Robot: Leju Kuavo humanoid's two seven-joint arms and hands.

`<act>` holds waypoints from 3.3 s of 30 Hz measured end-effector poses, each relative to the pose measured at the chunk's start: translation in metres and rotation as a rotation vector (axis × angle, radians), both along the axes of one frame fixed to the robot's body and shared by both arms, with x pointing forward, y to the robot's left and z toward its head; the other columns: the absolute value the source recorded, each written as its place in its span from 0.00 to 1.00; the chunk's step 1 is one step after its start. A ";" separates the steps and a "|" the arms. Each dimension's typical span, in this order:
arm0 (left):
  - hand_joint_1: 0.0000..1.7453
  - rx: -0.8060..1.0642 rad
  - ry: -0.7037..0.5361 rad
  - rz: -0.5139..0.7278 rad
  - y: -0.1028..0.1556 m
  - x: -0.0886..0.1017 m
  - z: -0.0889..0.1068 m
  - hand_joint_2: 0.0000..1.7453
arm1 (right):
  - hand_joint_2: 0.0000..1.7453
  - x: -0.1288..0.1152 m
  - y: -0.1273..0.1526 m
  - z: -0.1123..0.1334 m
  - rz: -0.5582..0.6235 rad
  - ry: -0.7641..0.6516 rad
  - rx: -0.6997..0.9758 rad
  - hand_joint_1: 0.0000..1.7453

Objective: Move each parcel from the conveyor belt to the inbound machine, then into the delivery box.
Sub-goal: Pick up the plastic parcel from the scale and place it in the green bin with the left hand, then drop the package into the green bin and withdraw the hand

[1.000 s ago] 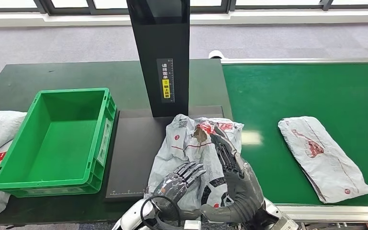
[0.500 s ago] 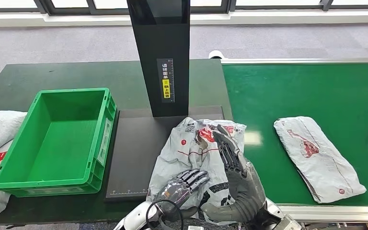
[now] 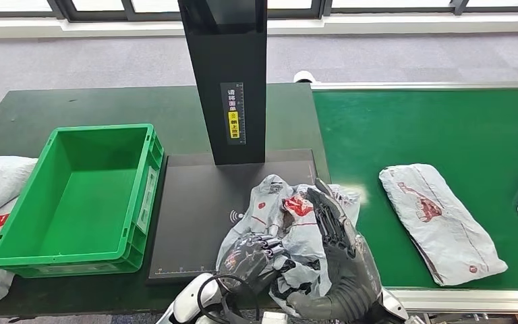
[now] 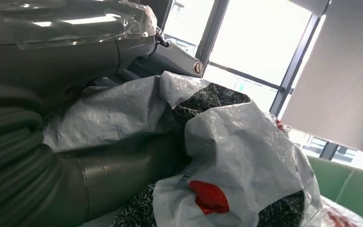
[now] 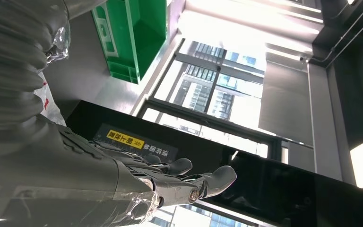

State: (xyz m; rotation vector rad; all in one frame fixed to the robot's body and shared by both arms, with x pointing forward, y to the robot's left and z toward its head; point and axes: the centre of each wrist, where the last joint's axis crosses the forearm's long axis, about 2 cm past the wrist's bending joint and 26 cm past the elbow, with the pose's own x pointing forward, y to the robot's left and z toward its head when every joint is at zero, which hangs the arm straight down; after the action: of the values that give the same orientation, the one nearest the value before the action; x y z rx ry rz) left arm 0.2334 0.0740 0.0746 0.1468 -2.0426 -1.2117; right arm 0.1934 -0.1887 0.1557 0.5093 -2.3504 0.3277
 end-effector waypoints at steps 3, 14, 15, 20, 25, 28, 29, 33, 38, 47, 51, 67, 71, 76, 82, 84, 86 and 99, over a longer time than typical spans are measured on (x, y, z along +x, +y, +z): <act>1.00 -0.009 -0.011 0.004 0.000 0.000 0.002 1.00 | 1.00 -0.002 0.000 0.001 -0.002 -0.001 0.002 0.00; 1.00 -0.054 -0.062 0.040 0.000 -0.001 0.009 1.00 | 1.00 -0.005 -0.002 0.002 -0.009 -0.005 0.005 0.00; 1.00 -0.073 -0.072 0.053 0.001 0.000 0.010 1.00 | 1.00 -0.005 -0.002 0.002 -0.010 -0.006 0.006 0.00; 1.00 -0.292 -0.149 0.220 0.017 0.004 0.026 1.00 | 1.00 -0.009 -0.003 0.003 -0.018 -0.006 0.010 0.00; 1.00 -0.518 -0.282 0.553 0.067 0.023 0.054 1.00 | 1.00 -0.012 -0.006 0.003 -0.045 -0.005 0.016 0.00; 1.00 -0.574 -0.365 0.693 0.102 0.030 0.063 1.00 | 1.00 -0.012 -0.008 0.003 -0.057 -0.008 0.017 0.00; 1.00 -0.578 -0.391 0.720 0.111 0.031 0.065 1.00 | 1.00 -0.012 -0.009 0.003 -0.058 -0.008 0.016 0.00; 1.00 -0.580 -0.455 0.800 0.136 0.031 0.070 1.00 | 1.00 -0.012 -0.010 0.003 -0.059 -0.009 0.013 0.00; 1.00 -0.565 -0.505 0.873 0.156 0.030 0.072 1.00 | 1.00 -0.012 -0.010 0.003 -0.060 -0.011 0.011 0.00; 1.00 -0.475 -0.513 1.041 0.191 0.032 0.064 1.00 | 1.00 -0.008 -0.011 0.006 -0.078 -0.030 0.000 0.00; 1.00 -0.400 -0.428 1.129 0.199 0.040 0.055 1.00 | 1.00 -0.008 -0.011 0.006 -0.085 -0.034 -0.010 0.00; 0.00 -0.333 -0.098 1.210 0.199 0.046 0.007 0.00 | 1.00 -0.006 -0.011 0.006 -0.070 -0.037 -0.018 0.00; 0.00 -0.377 -0.100 1.223 0.201 0.041 0.007 0.00 | 1.00 -0.005 -0.010 0.006 -0.070 -0.037 -0.019 0.00; 0.00 -0.497 -0.130 1.237 0.205 0.029 0.010 0.00 | 1.00 -0.005 -0.010 0.006 -0.075 -0.038 -0.021 0.00; 0.00 -0.552 -0.175 1.234 0.207 0.024 0.015 0.00 | 1.00 -0.004 -0.010 0.006 -0.079 -0.041 -0.026 0.00; 0.00 -0.625 -0.215 1.229 0.206 0.020 0.017 0.00 | 1.00 -0.004 -0.010 0.006 -0.090 -0.044 -0.039 0.00; 0.00 -0.735 -0.277 1.226 0.204 0.013 0.023 0.00 | 1.00 -0.002 -0.011 0.002 -0.134 -0.045 -0.087 0.00; 0.00 -1.075 -0.347 0.991 0.191 -0.031 0.068 0.00 | 1.00 0.018 -0.102 -0.072 -1.123 0.319 -0.774 0.00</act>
State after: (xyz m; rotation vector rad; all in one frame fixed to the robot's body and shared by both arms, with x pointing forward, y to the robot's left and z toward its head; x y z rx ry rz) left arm 0.2028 0.2646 0.1424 0.7474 -2.1533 0.5612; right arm 0.2117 -0.2912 0.0837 -1.0105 -1.6643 0.5008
